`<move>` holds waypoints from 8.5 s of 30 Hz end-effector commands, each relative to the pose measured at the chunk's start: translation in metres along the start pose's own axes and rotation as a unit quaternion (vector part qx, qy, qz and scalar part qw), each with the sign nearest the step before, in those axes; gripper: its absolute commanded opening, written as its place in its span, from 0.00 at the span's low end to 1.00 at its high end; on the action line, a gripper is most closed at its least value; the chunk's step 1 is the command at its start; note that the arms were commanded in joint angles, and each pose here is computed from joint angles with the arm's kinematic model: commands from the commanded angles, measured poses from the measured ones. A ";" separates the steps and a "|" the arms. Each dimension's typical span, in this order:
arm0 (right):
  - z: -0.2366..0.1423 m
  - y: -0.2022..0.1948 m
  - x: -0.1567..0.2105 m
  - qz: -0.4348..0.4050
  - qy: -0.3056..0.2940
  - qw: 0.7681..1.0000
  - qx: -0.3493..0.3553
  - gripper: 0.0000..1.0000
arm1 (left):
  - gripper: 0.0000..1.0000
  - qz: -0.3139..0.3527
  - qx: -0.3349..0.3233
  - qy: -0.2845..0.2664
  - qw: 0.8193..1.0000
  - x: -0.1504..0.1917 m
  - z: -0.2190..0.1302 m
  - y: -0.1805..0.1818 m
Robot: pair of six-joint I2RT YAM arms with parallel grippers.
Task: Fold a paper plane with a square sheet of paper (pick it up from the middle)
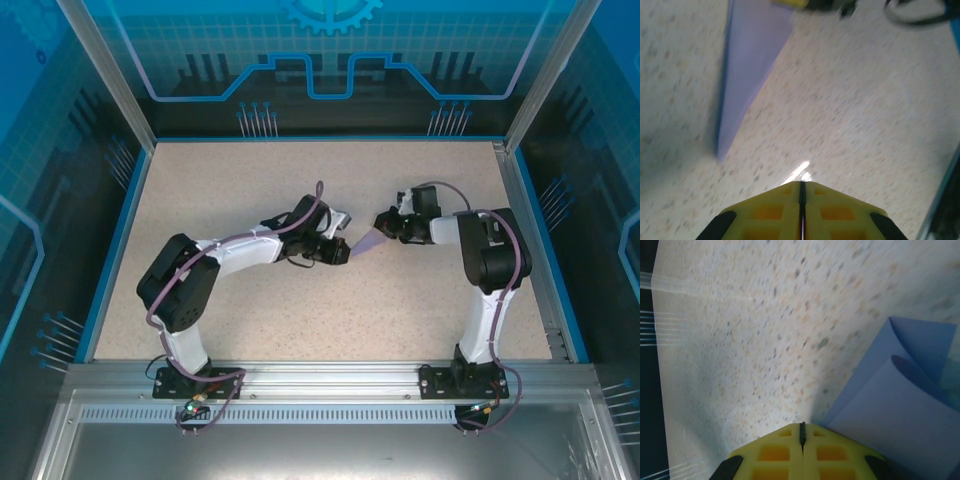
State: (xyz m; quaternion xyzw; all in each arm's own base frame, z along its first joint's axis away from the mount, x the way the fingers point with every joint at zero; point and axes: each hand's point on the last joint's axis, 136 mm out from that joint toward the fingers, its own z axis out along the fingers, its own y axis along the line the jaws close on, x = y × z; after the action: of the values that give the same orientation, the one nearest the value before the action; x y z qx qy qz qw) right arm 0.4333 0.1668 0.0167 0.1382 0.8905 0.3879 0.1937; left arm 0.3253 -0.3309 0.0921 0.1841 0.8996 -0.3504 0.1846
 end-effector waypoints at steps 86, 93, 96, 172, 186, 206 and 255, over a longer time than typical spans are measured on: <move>-0.073 0.021 0.077 -0.023 0.048 0.999 0.002 0.38 | 0.50 0.024 -0.068 0.032 0.997 -0.010 -0.018 0.028; -0.057 0.030 0.094 -0.011 0.064 0.998 -0.017 0.46 | 0.54 0.061 -0.104 0.070 0.990 0.008 -0.006 0.034; -0.054 0.030 0.096 -0.008 0.065 0.998 -0.020 0.46 | 0.55 0.084 -0.128 0.082 0.985 0.012 0.004 0.040; -0.026 0.078 0.113 0.073 0.072 0.986 -0.131 0.79 | 0.03 -0.070 -0.004 0.031 0.997 -0.011 -0.006 0.050; -0.026 0.096 0.115 0.081 0.080 0.980 -0.162 0.77 | 0.03 -0.071 0.000 0.036 0.997 -0.009 -0.004 0.051; -0.013 0.084 0.123 0.067 0.094 0.986 -0.120 0.41 | 0.04 -0.087 0.028 0.026 0.995 -0.009 -0.003 0.042; -0.033 0.025 0.145 -0.351 0.188 0.853 0.338 0.10 | 0.50 -0.129 -0.068 0.017 0.989 0.028 -0.061 0.081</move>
State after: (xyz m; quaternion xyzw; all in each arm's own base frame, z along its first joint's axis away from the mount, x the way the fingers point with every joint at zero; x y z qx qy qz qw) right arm 0.2947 0.2260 0.0229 -0.1747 0.9791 0.0326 0.0986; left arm 0.3268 -0.2343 0.0693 0.0679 0.9393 -0.3098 0.1305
